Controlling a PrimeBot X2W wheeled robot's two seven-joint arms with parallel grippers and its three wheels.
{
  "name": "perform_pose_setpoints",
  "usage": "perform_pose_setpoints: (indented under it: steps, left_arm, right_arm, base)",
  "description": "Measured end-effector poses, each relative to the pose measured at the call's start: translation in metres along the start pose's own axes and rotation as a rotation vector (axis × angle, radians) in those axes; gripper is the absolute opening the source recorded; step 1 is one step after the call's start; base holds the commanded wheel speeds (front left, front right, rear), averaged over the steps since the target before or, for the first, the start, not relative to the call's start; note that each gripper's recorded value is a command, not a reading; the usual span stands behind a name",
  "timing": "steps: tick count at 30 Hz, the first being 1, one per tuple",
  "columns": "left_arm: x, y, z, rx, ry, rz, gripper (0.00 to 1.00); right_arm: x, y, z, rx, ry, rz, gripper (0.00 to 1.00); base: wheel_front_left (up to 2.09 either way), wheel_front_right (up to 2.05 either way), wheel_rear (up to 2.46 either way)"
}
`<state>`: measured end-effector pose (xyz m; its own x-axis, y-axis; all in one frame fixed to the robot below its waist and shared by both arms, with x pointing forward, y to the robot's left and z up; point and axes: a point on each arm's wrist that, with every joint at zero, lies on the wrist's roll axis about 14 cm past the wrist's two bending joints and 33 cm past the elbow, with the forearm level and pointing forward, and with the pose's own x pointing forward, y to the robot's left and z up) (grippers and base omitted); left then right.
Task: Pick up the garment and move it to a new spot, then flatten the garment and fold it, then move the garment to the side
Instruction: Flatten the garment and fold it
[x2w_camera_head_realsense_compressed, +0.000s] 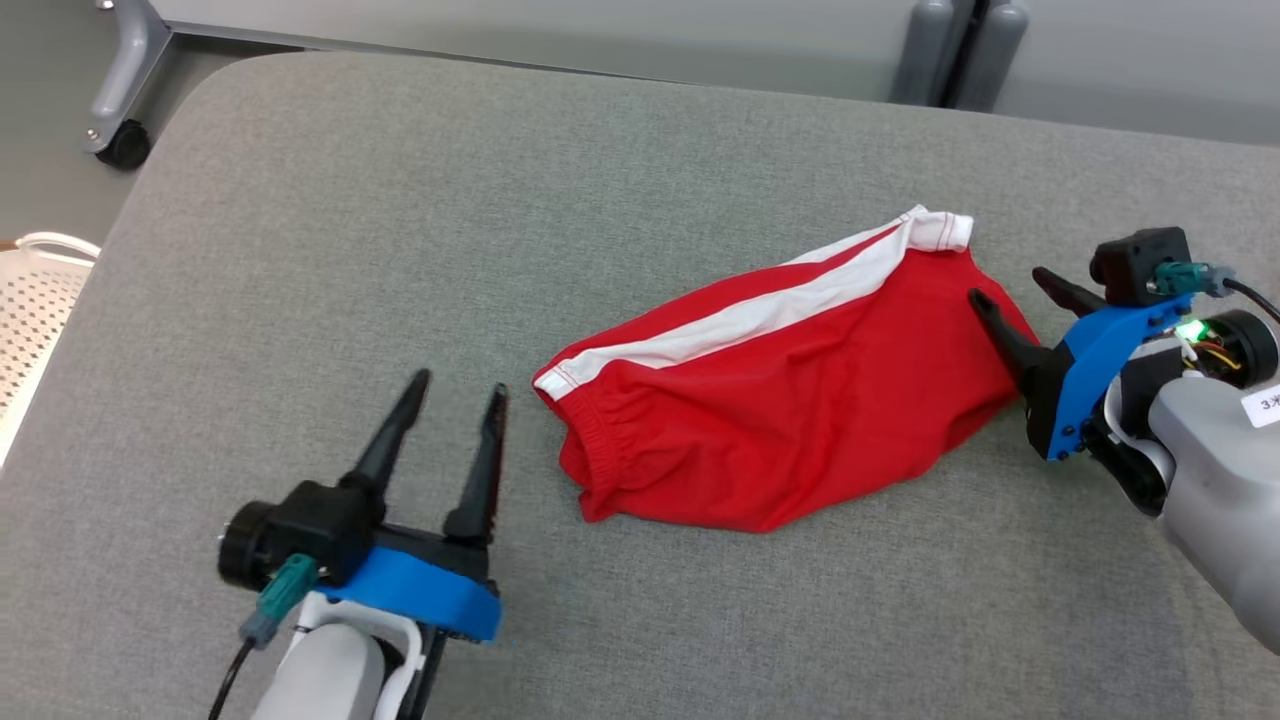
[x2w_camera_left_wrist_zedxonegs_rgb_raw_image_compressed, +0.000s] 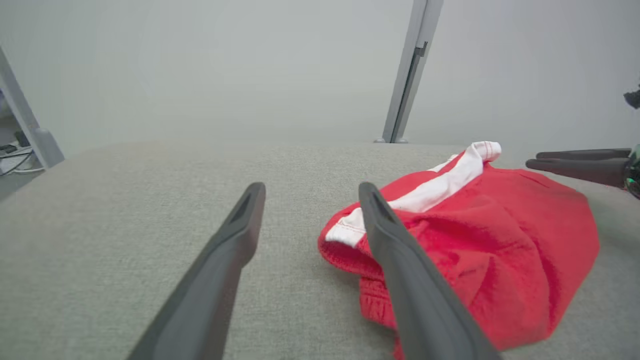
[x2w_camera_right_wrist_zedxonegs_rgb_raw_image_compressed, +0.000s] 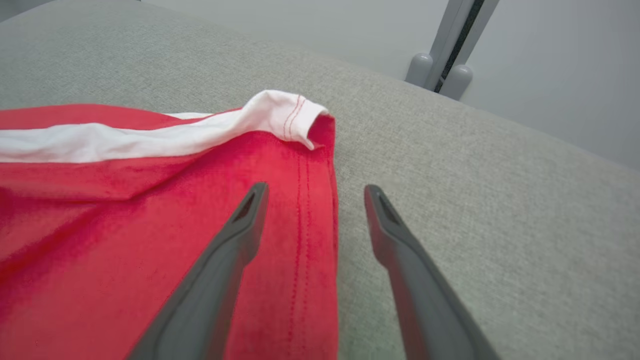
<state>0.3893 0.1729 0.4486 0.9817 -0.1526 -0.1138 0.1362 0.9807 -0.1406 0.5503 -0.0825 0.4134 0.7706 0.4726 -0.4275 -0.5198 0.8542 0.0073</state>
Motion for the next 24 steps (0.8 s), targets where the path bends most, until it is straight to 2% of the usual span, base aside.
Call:
perform_pose_setpoints:
  steps: [10,18,21,22,24]
  left_arm:
    - [-0.030,0.054,0.043,0.066,-0.152,0.272,1.00]
    - [-0.051,0.068,0.048,0.086,-0.169,0.348,1.00]
    - [-0.052,0.067,0.047,0.088,-0.165,0.346,1.00]
    - [-0.053,0.066,0.046,0.088,-0.162,0.346,1.00]
    - [-0.053,0.066,0.045,0.088,-0.159,0.342,1.00]
  right_arm:
    - [0.006,-0.002,-0.019,0.044,0.069,-0.031,1.00]
    - [0.005,0.008,-0.042,0.071,0.188,-0.030,1.00]
    - [0.005,0.011,-0.046,0.081,0.220,-0.024,0.14]
    - [0.005,0.011,-0.047,0.087,0.225,-0.024,0.00]
    - [0.005,0.012,-0.049,0.100,0.239,-0.024,0.00]
  base:
    - [0.00,0.00,0.00]
    - [0.00,0.00,0.00]
    - [0.00,0.00,0.00]
    - [0.00,0.00,0.00]
    - [0.00,0.00,0.00]
